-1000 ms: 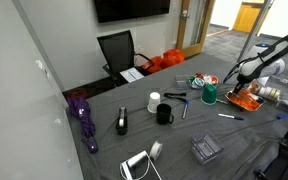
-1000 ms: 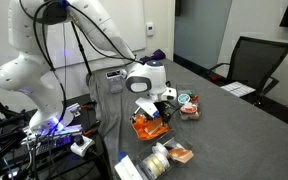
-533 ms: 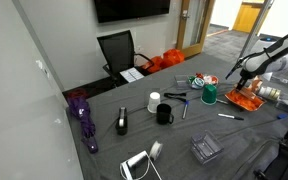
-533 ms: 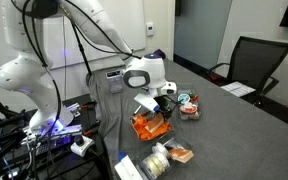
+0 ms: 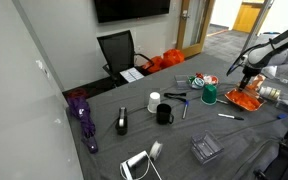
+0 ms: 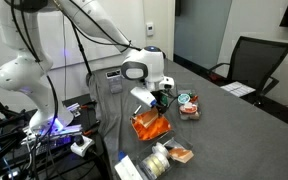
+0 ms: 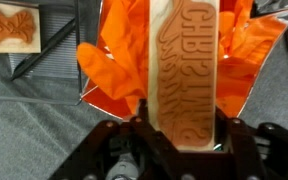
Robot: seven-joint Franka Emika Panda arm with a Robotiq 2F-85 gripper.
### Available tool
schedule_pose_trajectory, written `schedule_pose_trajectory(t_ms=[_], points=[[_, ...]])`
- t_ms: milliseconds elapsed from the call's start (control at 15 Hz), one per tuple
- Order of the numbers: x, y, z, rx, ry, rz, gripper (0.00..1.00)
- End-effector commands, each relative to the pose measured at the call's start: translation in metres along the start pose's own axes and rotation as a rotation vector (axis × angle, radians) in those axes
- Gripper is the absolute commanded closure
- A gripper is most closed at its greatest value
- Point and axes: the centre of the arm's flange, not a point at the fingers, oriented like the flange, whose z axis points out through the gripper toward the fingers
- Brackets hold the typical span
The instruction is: Remove the brown object from the silver tray and put it in the left compartment of the clear case on the left
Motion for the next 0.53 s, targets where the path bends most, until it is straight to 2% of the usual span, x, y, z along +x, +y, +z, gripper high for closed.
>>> schedule_pose_trajectory(t_ms=[0, 467], points=[[-0.0101, -0.0025, -0.0196, 0.061, -0.043, -0.008, 0.69], [-0.0153, 0.0020, -0.0237, 0.049, -0.042, -0.011, 0.69]])
